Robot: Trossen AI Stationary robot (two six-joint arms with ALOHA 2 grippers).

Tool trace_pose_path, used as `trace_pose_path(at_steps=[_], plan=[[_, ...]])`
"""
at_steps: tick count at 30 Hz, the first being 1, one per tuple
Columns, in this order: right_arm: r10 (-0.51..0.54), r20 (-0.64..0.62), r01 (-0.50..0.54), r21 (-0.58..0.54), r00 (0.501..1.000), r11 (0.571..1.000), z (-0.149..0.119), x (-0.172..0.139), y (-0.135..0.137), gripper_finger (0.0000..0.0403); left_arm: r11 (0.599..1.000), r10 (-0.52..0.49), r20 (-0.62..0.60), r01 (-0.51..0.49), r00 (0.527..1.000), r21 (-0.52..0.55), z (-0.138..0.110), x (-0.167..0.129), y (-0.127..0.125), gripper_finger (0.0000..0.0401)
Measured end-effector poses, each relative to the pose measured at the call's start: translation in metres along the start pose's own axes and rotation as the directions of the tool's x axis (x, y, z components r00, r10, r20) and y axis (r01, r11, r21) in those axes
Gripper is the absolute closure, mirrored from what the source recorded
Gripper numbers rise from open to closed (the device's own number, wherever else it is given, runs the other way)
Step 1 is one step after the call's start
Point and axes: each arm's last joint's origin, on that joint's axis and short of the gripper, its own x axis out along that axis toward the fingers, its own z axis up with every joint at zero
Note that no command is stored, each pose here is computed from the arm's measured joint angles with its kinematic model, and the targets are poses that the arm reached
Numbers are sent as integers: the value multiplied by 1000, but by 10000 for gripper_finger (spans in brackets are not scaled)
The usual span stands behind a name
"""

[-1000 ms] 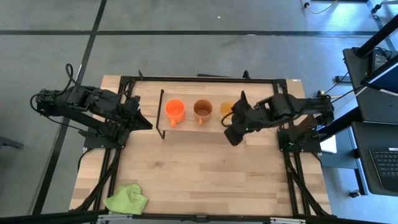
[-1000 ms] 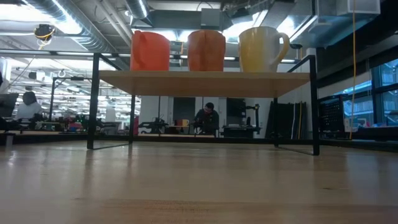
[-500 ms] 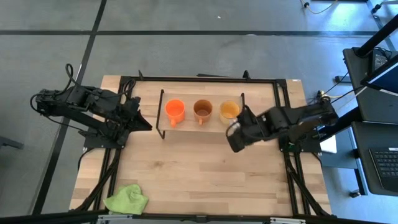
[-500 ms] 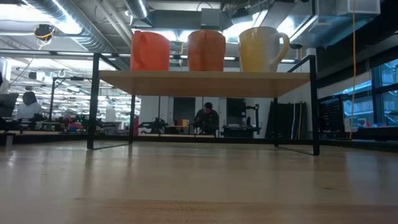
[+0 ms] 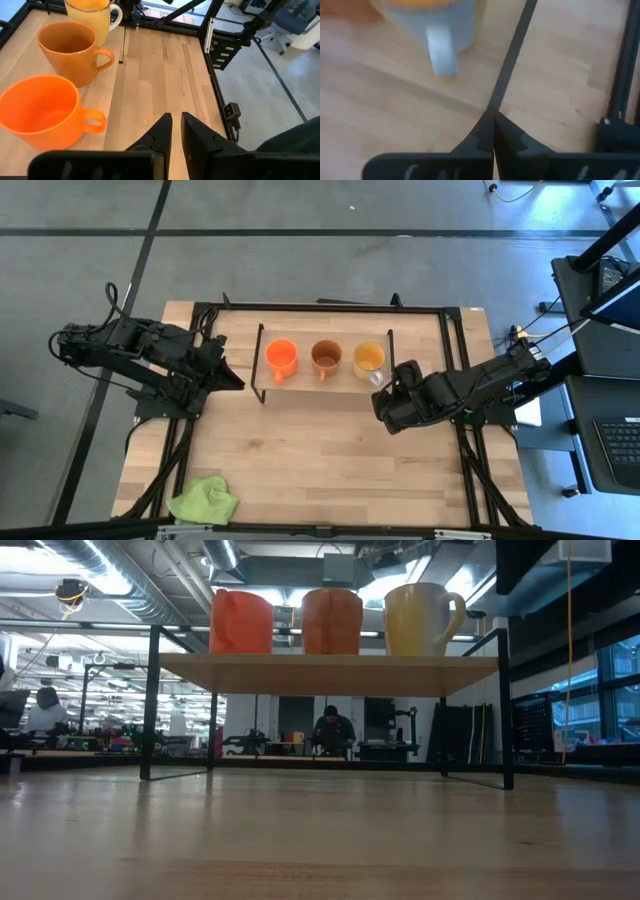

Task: Stack small to large cups/mugs on shelf
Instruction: Put the yellow cup on the shelf

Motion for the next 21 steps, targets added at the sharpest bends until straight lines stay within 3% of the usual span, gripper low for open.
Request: trace_pose_path(at_steps=[7,21], plan=[[74,108,-80,52,991,995,12,-16,3,403,1000,0,0,0,1000,0,0,0,0,367],[77,110,-87,99,991,991,10,-11,5,403,1000,0,0,0,1000,7,0,0,0,367]])
